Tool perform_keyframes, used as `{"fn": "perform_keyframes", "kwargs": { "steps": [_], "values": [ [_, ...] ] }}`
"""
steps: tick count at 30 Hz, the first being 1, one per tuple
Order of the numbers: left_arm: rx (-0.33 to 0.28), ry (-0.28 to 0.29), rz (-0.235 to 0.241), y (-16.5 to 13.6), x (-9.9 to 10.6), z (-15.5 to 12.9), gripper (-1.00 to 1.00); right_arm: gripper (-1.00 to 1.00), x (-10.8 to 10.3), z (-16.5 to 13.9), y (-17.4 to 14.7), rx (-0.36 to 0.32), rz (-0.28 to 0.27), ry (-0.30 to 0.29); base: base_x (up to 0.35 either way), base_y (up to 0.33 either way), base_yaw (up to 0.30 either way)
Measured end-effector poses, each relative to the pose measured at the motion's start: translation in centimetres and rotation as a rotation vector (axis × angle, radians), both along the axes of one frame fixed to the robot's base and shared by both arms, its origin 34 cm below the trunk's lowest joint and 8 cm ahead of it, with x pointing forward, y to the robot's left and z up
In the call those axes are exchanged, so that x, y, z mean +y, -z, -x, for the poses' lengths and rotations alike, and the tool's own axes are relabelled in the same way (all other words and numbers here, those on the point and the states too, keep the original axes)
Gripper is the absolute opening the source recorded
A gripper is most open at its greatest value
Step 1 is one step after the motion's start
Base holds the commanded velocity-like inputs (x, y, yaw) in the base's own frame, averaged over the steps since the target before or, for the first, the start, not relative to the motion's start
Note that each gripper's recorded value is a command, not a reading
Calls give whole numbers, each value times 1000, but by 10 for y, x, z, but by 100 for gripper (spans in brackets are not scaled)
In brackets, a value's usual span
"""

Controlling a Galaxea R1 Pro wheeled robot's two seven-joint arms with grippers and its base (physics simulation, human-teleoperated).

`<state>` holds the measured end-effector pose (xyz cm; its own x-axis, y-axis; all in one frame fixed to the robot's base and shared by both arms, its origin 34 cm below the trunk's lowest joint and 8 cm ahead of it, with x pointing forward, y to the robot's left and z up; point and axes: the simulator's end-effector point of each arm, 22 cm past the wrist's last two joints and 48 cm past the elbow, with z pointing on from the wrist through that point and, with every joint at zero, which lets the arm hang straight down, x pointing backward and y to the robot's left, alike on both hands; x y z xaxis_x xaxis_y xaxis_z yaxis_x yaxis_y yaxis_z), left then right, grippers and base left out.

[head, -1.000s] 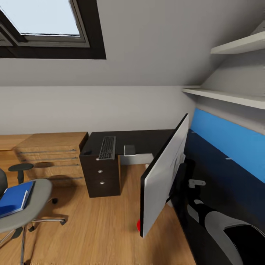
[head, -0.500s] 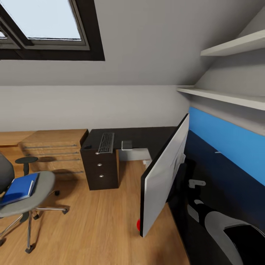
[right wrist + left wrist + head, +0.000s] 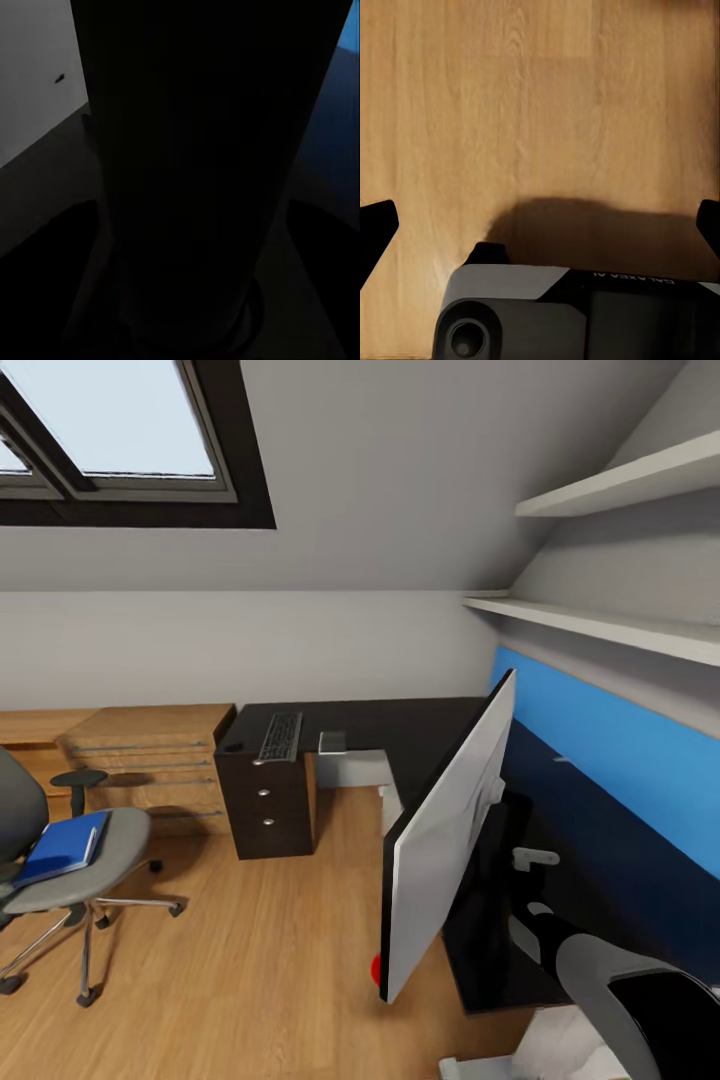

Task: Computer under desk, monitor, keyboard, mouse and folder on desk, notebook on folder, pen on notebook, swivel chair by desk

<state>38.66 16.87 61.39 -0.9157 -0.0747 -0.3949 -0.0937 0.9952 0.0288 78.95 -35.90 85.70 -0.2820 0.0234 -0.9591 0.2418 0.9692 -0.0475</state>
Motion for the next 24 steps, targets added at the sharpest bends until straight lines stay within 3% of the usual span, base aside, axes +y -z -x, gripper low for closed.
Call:
{"fn": "perform_keyframes", "kwargs": {
  "steps": [10,19,24],
  "values": [
    [0,0,0,0,0,0,100,-100,0,0,0,0,-1,0,-200,-280,0],
    [-1,-1,-1,0,1,0,100,-100,0,0,-1,0,-3,1,-19,-320,0],
    [0,-4,-2,0,2,0,100,-100,-1,0,-1,1,-2,2,0,-87,0]
  ]
}}
